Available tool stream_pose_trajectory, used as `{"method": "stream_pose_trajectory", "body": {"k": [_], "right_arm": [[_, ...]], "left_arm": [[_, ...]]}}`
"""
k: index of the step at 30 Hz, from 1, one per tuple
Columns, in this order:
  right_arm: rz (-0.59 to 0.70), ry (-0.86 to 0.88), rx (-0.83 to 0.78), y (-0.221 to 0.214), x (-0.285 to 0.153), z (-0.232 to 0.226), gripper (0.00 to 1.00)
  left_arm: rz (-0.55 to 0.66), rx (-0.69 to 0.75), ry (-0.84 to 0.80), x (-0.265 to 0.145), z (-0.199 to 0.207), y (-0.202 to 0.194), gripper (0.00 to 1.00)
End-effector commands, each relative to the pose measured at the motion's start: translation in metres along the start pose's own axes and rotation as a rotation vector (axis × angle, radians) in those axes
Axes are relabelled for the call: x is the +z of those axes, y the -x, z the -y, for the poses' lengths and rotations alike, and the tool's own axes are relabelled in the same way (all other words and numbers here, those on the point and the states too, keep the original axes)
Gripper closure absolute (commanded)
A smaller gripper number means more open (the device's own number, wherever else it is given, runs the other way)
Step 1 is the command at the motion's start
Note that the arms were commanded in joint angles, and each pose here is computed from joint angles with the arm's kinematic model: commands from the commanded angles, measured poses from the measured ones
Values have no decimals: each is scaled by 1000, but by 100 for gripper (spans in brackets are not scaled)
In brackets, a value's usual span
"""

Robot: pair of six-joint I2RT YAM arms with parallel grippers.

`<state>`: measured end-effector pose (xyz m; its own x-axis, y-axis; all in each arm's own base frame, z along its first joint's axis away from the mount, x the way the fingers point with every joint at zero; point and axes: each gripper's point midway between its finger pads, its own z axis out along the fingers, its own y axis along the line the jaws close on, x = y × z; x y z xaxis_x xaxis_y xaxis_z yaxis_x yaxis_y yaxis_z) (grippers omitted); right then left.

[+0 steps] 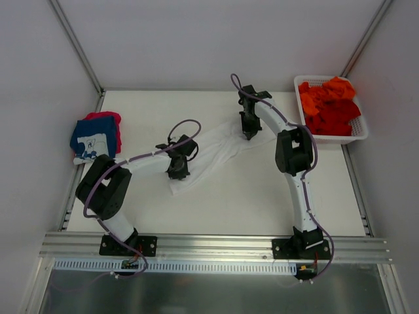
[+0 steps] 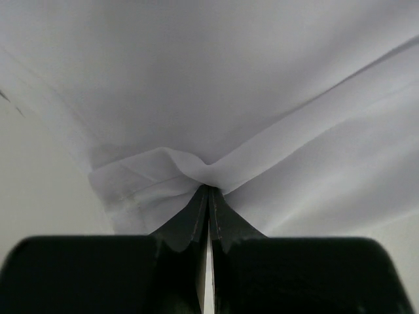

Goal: Fold and stack the t-shirts
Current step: Fold the tshirt

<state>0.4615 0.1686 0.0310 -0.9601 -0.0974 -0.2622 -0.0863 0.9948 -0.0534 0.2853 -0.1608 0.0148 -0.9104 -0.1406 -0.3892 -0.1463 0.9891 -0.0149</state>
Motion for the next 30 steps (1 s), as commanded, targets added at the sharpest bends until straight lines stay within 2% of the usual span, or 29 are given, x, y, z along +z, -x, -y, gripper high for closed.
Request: {"method": "stream_pose_trajectory", "body": {"k": [1, 7, 12, 17, 23, 30], "right_arm": [[-33, 12, -1, -3, -7, 3, 100], [-67, 27, -53, -15, -5, 3, 100], [-67, 0, -90, -19, -10, 12, 99], [-58, 14, -90, -18, -14, 11, 100], [-61, 43, -109, -25, -21, 7, 99], [-83, -4, -150, -42, -24, 23, 100]], "left_arm": [[-86, -13, 27, -10, -1, -63, 100], [-123, 25, -21, -33, 9, -138, 100], [-119, 41, -72, -50, 24, -168, 100], [-79, 112, -173, -80, 66, -187, 100], [-91, 227, -246, -105, 118, -221, 100], [-97, 336, -345, -135, 175, -258, 100]]}}
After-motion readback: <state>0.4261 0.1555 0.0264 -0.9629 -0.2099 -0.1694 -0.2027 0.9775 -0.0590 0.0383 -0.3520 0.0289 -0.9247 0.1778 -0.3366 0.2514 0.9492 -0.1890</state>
